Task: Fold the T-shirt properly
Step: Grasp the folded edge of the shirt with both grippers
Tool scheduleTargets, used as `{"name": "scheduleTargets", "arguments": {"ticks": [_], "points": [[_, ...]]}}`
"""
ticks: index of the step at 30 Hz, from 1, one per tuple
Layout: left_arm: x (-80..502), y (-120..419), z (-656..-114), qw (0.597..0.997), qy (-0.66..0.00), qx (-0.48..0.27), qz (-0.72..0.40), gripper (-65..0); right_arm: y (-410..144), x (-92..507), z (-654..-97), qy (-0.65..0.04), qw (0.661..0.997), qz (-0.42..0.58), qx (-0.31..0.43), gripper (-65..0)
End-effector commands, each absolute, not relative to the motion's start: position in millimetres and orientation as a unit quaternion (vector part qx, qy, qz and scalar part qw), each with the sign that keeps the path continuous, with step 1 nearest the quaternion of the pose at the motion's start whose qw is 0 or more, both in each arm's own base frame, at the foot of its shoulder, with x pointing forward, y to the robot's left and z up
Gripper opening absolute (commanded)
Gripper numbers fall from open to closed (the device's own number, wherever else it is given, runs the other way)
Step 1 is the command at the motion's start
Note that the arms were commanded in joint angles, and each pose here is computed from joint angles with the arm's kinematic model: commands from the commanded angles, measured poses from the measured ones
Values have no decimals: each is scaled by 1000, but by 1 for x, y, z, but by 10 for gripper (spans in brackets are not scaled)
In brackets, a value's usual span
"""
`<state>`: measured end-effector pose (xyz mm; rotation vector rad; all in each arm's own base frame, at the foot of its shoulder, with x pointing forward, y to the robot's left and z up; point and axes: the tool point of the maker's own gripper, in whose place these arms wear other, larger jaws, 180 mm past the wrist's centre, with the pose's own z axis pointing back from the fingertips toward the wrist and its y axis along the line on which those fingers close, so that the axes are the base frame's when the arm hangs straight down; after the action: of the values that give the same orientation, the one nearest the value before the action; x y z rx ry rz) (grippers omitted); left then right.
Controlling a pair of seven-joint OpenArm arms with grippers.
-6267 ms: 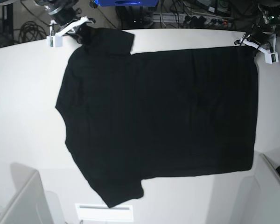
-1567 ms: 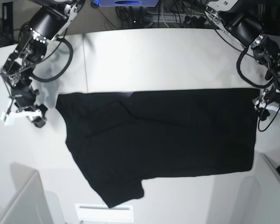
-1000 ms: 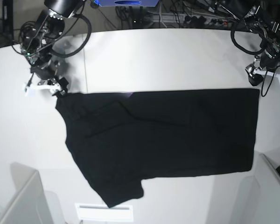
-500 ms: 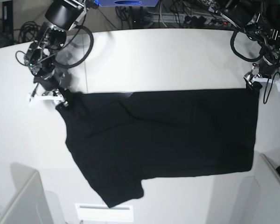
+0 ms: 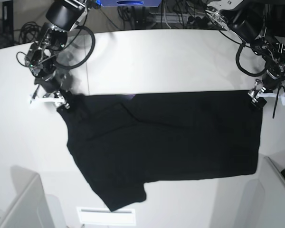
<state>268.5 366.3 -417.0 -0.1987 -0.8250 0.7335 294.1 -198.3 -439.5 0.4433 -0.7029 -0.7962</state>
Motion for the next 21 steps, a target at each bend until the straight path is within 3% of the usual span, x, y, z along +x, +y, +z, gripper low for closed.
{"name": "scheduleTargets", "arguments": {"ticks": [1,4,6,9,10,12,13,21], "points": [[260,358,-431,864,-350,-99,349,-100,-195,282,-453,-297,854,-379,199,-300],[258,354,-440,865,-338,-108,355,-216,-195,281,-454,-296,854,-380,199,-303],[261,350,-444,874,-327,-111,341,-369,-195,281,-454,-296,854,-380,199,-327],[265,345,-448,895,-309,-107,304,-614,-196,281,-454,-296,853,-381,198,-458],[265,344,-449,897,-307,-106,299,-650,-197,281,-454,-296,854,-380,198,-515],[265,344,-448,897,-308,-106,299,-650,-203,281,-452,-299,855,-377,192,-629],[265,346,-447,897,-308,-104,299,-650,-205,281,-452,-300,856,-376,191,-650],[242,366,-436,908,-310,-58,275,-650,-222,271,-452,-300,860,-376,172,-650]]}}
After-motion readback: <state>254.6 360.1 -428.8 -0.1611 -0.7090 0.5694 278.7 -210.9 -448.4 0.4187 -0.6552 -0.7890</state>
